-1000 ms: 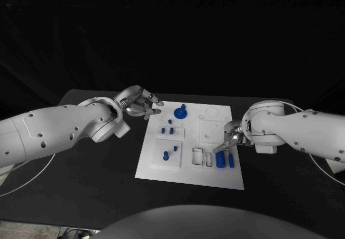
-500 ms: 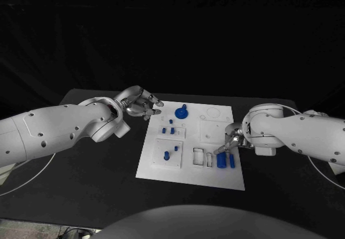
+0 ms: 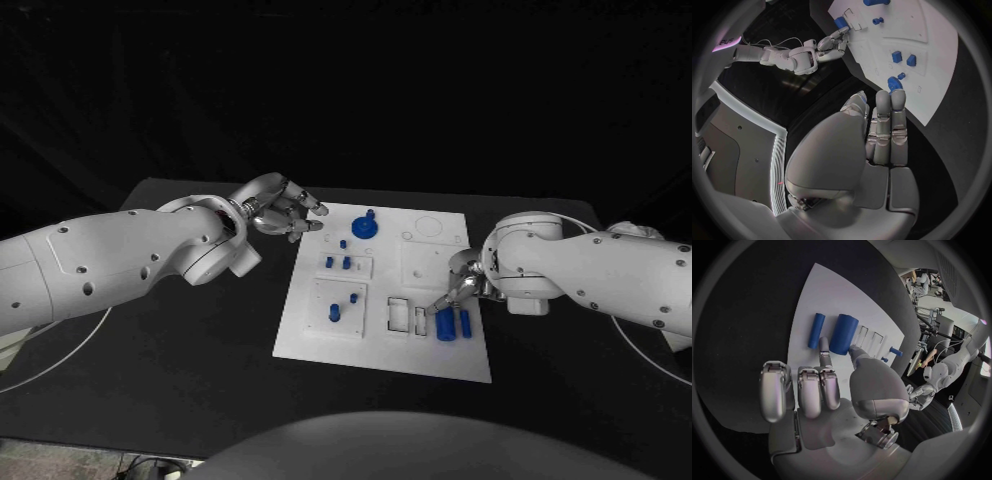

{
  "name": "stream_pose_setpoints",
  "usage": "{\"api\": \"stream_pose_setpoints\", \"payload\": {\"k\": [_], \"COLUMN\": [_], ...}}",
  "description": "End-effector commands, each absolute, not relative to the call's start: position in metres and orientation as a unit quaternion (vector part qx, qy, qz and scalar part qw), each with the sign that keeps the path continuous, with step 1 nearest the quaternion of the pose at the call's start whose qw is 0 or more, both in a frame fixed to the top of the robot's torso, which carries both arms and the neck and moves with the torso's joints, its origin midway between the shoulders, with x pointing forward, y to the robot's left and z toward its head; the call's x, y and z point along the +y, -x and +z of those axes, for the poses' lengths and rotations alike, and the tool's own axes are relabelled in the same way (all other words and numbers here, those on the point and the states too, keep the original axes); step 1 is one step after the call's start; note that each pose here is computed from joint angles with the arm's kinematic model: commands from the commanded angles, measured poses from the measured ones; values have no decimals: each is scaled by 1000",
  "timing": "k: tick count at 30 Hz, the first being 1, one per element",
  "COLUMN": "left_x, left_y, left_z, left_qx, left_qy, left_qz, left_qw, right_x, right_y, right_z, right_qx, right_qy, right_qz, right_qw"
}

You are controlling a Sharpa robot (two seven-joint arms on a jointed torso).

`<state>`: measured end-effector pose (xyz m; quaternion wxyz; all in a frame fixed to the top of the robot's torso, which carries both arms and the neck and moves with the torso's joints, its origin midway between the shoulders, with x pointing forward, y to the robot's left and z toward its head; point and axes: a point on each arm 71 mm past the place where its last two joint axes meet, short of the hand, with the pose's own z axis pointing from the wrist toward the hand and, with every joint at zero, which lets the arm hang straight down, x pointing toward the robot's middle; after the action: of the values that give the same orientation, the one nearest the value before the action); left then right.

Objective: Assemble the parts on the task board

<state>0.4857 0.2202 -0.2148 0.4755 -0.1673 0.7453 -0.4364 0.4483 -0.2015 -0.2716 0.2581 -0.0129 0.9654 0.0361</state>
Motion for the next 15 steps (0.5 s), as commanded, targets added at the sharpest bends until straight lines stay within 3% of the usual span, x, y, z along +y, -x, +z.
{"api": "stream_pose_setpoints", "payload": {"k": [1,15], "left_x": [218,218], "left_y": [-485,-485], "left_z": [-215,-215], "left_qx": [749,750], "left_qy": [166,166], "left_qz": [-439,-437], "left_qw": [468,468], "right_x": [-202,-208], "right_y": [-447,-447], "right_z": [-276,-276], "right_qx": [966,963], "right_qy": [10,-37], "right_qz": [34,58], "right_qw": [255,259]}}
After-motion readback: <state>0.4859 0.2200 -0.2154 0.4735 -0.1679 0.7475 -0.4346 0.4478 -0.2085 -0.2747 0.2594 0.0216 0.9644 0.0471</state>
